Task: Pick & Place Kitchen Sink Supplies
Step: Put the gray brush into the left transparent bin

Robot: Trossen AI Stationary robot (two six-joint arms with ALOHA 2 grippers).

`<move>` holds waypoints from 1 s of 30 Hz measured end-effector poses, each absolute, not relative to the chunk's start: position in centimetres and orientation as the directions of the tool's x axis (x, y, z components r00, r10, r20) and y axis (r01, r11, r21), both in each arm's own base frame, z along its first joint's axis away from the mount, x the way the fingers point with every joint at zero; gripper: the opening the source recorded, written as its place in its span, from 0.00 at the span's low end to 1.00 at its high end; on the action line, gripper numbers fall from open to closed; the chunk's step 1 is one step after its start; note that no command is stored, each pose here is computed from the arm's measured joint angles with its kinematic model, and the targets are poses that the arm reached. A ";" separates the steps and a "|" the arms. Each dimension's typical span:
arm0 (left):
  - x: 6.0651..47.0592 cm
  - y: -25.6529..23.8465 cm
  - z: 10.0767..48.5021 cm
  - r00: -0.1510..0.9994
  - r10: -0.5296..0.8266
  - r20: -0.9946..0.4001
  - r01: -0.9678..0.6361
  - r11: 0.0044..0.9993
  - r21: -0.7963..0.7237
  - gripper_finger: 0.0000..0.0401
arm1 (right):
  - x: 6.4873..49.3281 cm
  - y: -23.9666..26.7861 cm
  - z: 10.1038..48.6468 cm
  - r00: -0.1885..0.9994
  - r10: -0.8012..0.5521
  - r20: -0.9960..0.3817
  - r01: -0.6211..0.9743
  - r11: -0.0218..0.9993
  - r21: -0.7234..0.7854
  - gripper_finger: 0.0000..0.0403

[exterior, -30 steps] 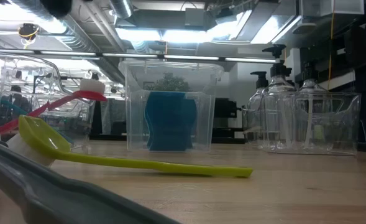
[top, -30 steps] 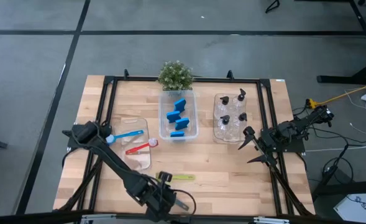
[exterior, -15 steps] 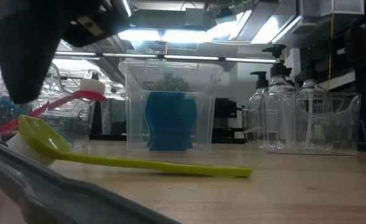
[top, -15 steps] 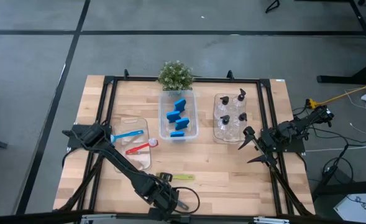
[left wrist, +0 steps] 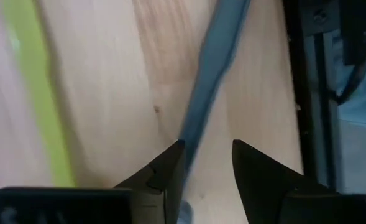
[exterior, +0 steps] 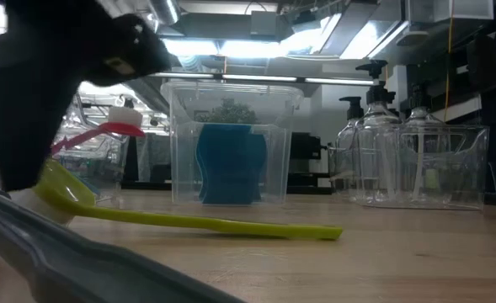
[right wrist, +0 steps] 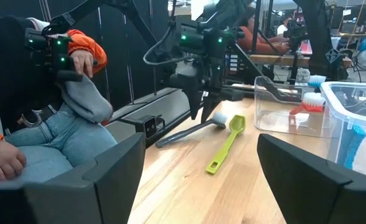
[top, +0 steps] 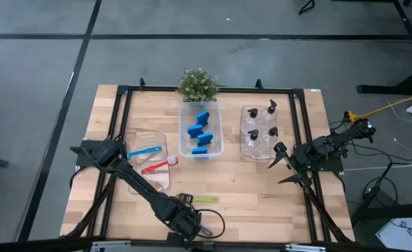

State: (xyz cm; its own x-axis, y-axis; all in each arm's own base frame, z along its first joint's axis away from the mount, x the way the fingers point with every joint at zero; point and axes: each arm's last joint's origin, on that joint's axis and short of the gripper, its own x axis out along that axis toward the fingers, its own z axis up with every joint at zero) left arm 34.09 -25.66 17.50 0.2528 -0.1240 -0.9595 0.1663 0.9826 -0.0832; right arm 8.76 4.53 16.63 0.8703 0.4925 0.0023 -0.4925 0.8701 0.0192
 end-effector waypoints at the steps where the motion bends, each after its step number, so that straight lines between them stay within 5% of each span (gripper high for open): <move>1: 34.1 -25.6 17.4 0.240 -0.137 -0.961 0.158 0.982 -0.100 0.32 | 8.8 4.5 16.6 0.870 0.493 0.002 -0.493 0.870 0.019 0.77; 12: 34.9 -25.3 17.2 0.260 -0.157 -0.953 0.258 0.962 -0.088 0.56 | 8.8 4.5 16.6 0.870 0.493 0.002 -0.492 0.870 0.020 0.77; 30: 35.2 -24.9 16.8 0.315 -0.061 -0.947 0.371 0.927 0.064 0.55 | 8.8 4.5 16.6 0.870 0.493 0.002 -0.492 0.870 0.021 0.77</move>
State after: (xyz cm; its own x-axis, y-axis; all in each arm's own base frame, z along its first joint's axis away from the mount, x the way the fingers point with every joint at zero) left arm 35.18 -24.94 16.79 0.3148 -0.0606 -0.9472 0.3705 0.9266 0.0639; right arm 8.76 4.53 16.64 0.8703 0.4925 0.0025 -0.4925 0.8701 0.0209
